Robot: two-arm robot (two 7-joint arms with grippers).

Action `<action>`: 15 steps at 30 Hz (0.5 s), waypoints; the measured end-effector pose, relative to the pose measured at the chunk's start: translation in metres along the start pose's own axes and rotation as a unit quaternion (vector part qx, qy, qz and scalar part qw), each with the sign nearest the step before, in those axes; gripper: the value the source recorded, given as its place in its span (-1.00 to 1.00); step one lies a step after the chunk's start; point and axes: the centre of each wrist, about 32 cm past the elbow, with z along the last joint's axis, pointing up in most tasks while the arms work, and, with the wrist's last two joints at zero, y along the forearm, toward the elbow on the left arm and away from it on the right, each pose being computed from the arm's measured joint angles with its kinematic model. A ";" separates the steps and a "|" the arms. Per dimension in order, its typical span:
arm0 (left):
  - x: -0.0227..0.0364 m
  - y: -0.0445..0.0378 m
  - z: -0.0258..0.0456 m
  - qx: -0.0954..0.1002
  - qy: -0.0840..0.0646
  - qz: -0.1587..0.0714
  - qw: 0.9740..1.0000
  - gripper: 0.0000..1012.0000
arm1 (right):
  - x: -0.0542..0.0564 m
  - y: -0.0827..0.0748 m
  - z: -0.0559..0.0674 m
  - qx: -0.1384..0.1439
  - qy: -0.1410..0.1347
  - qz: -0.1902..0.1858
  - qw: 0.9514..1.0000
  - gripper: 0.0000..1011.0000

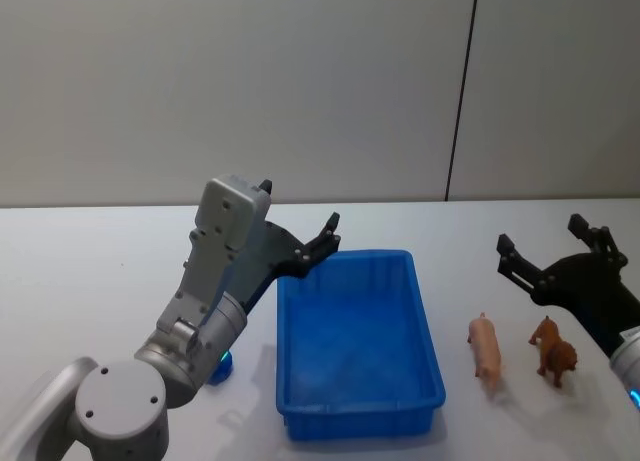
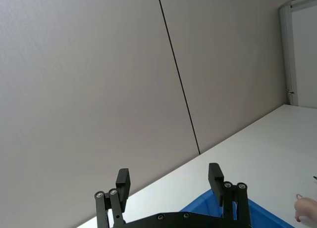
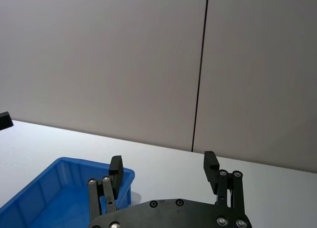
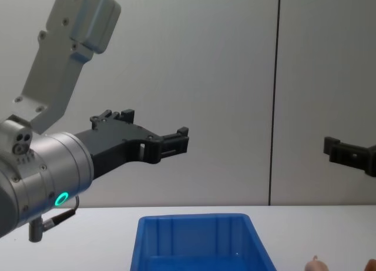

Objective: Pick up the two dolls from the table and place them into the box.

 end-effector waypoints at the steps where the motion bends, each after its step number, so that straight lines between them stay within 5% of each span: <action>1: 0.0000 0.0000 0.0000 0.000 0.000 0.000 1.000 0.98 | -0.001 0.000 0.000 0.001 -0.001 0.001 1.000 0.98; 15: 0.0000 0.0000 -0.0002 0.000 0.000 0.000 1.000 0.98 | -0.002 -0.001 0.000 0.005 -0.004 0.003 1.000 0.98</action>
